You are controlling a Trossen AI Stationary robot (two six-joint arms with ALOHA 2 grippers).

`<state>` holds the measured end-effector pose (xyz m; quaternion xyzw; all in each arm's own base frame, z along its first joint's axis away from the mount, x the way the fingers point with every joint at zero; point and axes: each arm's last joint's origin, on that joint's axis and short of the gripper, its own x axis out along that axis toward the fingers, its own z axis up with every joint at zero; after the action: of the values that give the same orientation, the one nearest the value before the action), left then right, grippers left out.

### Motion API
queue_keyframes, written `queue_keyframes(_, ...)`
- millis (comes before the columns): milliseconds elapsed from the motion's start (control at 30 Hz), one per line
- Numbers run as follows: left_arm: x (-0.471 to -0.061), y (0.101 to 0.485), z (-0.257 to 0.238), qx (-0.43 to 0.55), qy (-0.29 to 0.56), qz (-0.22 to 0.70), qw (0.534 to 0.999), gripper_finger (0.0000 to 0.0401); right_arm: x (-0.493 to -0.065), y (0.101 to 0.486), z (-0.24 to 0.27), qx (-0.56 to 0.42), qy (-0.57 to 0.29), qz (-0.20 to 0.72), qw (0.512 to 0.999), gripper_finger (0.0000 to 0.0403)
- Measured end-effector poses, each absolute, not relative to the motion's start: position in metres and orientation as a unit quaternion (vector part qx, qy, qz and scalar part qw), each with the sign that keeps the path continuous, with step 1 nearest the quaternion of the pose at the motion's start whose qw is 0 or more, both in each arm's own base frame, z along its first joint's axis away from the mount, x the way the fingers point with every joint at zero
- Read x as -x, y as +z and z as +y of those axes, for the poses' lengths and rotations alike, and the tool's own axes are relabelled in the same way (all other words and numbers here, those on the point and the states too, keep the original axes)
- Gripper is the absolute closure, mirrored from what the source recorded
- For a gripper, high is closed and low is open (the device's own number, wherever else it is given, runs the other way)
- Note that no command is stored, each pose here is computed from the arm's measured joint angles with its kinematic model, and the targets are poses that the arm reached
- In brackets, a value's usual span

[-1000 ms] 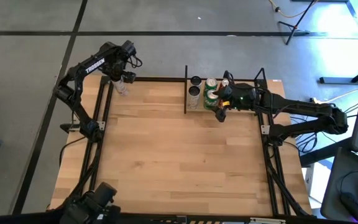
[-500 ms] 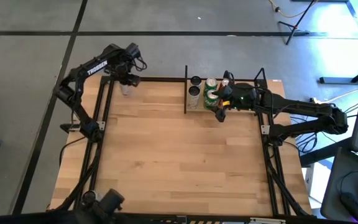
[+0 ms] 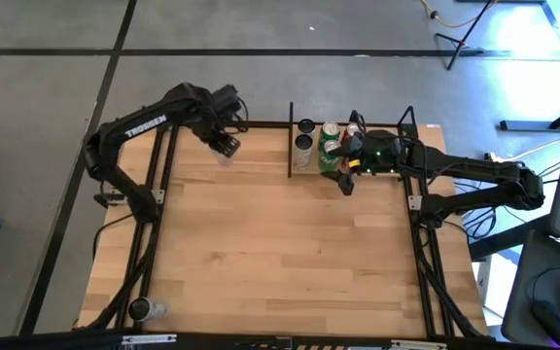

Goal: Place canned beverage on shelf
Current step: Put the top white-pink soda can on the shelf

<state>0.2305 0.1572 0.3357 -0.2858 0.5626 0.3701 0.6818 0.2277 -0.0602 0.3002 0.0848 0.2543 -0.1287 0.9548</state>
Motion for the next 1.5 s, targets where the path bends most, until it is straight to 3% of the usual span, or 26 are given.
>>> queue_keyframes(300,-0.273,0.362,0.063,0.186,0.22,0.537,0.793,0.0177,-0.235,0.297,-0.058,-0.099,-0.075,0.256,0.959,0.0059)
queue_keyframes(433,-0.289,0.365,0.029,0.16,0.173,0.504,0.831,0.0176,-0.246,0.289,-0.044,-0.106,-0.038,0.269,0.957,0.008)
queue_keyframes(567,-0.299,0.368,0.007,0.151,0.138,0.471,0.858,0.0176,-0.26,0.277,-0.023,-0.105,-0.017,0.292,0.95,0.0134)
queue_keyframes(800,-0.302,0.368,-0.014,0.139,0.116,0.469,0.865,0.0175,-0.284,0.253,0.012,-0.107,0.017,0.315,0.943,0.0266)
queue_keyframes(1100,-0.314,0.35,-0.054,0.113,0.063,0.481,0.867,0.0175,-0.317,0.239,0.06,-0.124,0.079,0.239,0.96,0.0392)
queue_keyframes(1500,-0.322,0.341,-0.076,0.103,0.027,0.455,0.884,0.0175,-0.333,0.191,0.104,-0.136,0.047,0.265,0.953,0.0389)
